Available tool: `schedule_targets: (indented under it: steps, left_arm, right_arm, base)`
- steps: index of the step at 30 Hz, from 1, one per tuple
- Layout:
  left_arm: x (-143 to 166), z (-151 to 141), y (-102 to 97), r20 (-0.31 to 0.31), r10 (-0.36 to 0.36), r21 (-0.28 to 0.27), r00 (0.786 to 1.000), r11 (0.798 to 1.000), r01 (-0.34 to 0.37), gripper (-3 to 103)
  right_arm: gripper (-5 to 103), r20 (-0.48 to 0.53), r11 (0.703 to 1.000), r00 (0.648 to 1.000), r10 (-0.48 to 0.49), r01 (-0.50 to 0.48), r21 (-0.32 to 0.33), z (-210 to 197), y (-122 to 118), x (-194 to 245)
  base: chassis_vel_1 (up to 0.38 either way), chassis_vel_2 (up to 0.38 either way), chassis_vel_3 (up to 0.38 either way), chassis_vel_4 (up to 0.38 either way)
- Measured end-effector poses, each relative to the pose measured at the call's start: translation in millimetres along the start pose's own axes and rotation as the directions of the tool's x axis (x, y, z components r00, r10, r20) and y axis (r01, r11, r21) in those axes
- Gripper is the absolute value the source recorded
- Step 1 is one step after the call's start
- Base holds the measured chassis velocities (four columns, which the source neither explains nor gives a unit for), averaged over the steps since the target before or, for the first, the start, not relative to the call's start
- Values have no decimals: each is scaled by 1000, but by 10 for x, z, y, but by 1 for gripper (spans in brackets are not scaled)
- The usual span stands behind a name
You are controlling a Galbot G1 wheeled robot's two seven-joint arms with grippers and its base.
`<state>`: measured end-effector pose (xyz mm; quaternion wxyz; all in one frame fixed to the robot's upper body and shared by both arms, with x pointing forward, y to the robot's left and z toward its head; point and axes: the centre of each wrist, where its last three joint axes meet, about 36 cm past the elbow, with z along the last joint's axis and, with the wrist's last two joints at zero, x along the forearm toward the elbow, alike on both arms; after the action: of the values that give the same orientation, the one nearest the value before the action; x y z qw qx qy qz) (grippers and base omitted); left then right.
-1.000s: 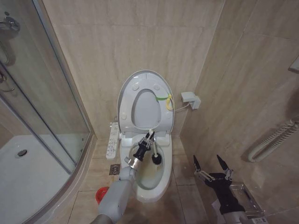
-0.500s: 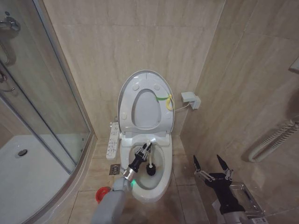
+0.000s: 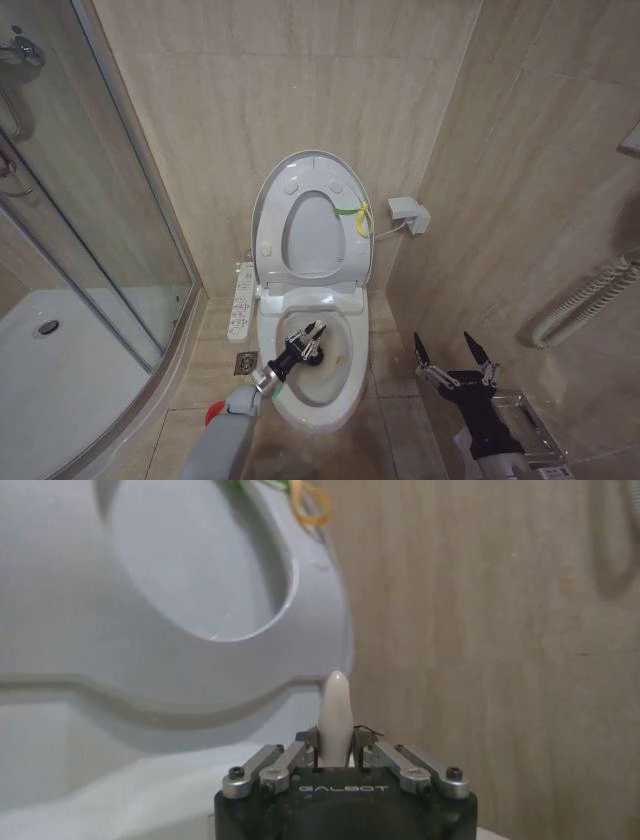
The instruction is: Open the toilet lid, clean the toilet bowl with a toilet brush, close the toilet lid, and flush.
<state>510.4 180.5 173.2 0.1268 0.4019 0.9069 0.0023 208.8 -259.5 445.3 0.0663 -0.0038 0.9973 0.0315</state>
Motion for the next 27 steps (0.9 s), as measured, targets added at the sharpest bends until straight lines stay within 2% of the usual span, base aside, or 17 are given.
schedule_targets:
  steps: [2,4,5,6,11,13,15,17,22,25,27]
  left_arm:
    - [-10,-9,5,7,-16,13,1000,1000,16,21]
    - [-122,-87,-12,59,-69,74,996,995,65,21]
    - [-122,-87,-12,59,-69,74,996,995,65,21]
    - [-191,-122,-39,81,-90,104,993,991,81,21]
    - [-143,-18,-148,49,-96,123,994,988,89,21]
    - [-213,-36,-240,94,-151,189,984,973,131,21]
    - [-301,-67,-264,118,-168,210,979,967,141,21]
    - [-530,-147,-244,156,-172,213,973,967,137,21]
    - [-803,-237,-209,184,-152,204,971,972,113,22]
    - [-877,-254,-213,190,-143,202,971,974,104,22]
    - [-842,-196,-229,168,-136,201,976,974,102,21]
  right_arm:
    - [100,0,1000,1000,0,0,0,0,0,0]
    - [100,0,1000,1000,0,0,0,0,0,0]
    - [100,0,1000,1000,0,0,0,0,0,0]
    - [100,0,1000,1000,0,0,0,0,0,0]
    - [100,0,1000,1000,0,0,0,0,0,0]
    - [100,0,1000,1000,0,0,0,0,0,0]
    - [100,0,1000,1000,0,0,0,0,0,0]
    - [100,0,1000,1000,0,0,0,0,0,0]
    - [100,0,1000,1000,0,0,0,0,0,0]
    - [100,0,1000,1000,0,0,0,0,0,0]
    - [100,0,1000,1000,0,0,0,0,0,0]
  base:
    - [0,0,0,0]
    - [0,0,0,0]
    - [0,0,0,0]
    - [0,0,0,0]
    - [0,0,0,0]
    - [0,0,0,0]
    - [0,0,0,0]
    - [0,0,0,0]
    - [0,0,0,0]
    - [0,0,0,0]
    - [0,0,0,0]
